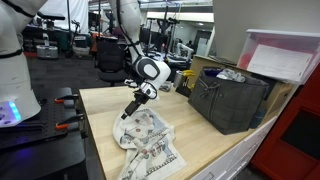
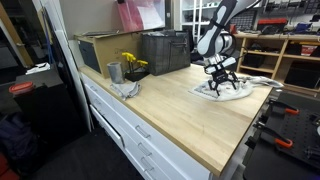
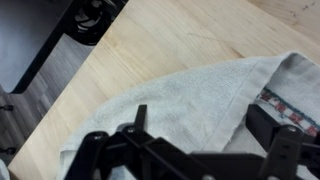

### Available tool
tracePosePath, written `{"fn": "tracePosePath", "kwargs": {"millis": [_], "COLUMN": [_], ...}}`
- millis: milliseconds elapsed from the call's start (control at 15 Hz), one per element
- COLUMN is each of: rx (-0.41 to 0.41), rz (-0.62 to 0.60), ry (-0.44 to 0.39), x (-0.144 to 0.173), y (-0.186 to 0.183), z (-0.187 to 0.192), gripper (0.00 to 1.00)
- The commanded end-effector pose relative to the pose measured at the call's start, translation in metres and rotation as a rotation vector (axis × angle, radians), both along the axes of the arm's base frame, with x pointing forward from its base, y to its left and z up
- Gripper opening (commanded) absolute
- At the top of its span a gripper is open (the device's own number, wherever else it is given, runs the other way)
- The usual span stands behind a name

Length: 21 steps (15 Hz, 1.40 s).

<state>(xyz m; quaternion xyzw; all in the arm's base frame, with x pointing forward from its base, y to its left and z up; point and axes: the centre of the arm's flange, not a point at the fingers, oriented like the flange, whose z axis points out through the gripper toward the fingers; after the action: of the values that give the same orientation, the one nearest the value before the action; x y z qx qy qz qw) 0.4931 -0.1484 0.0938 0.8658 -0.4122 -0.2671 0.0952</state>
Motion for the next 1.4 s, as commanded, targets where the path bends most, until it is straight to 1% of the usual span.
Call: {"fn": "tracePosePath", "kwargs": {"millis": [0,200,333,533,600,667,867,1000,1200,1267,1333], "rx": [-0.038,-0.078,-0.095,-0.086,-0.082,-0.06,-0.028,-0.009,0.01,0.017,0.025], "rz": [0.028,0.043,0.028,-0.003,-0.003,-0.007,0.015,0.047,0.113,0.142,0.164], "ry": [-0.017,-0.021,-0.029,-0.043,-0.049,-0.064,-0.077,-0.085,-0.072,-0.07,-0.068], "x": [-0.016,-0.017,-0.013,-0.011,-0.009,-0.005,0.001,0.003,0.002,0.001,0.001], "y": [-0.01,-0.029,-0.043,-0.049,-0.047,-0.042,-0.02,-0.004,0.015,0.021,0.026], "z": [0.007,0.011,0.016,0.023,0.024,0.026,0.024,0.017,0.001,-0.005,-0.009], "gripper": [1.0,1.0,1.0,1.0,1.0,1.0,1.0,1.0,1.0,0.98,0.74]}}
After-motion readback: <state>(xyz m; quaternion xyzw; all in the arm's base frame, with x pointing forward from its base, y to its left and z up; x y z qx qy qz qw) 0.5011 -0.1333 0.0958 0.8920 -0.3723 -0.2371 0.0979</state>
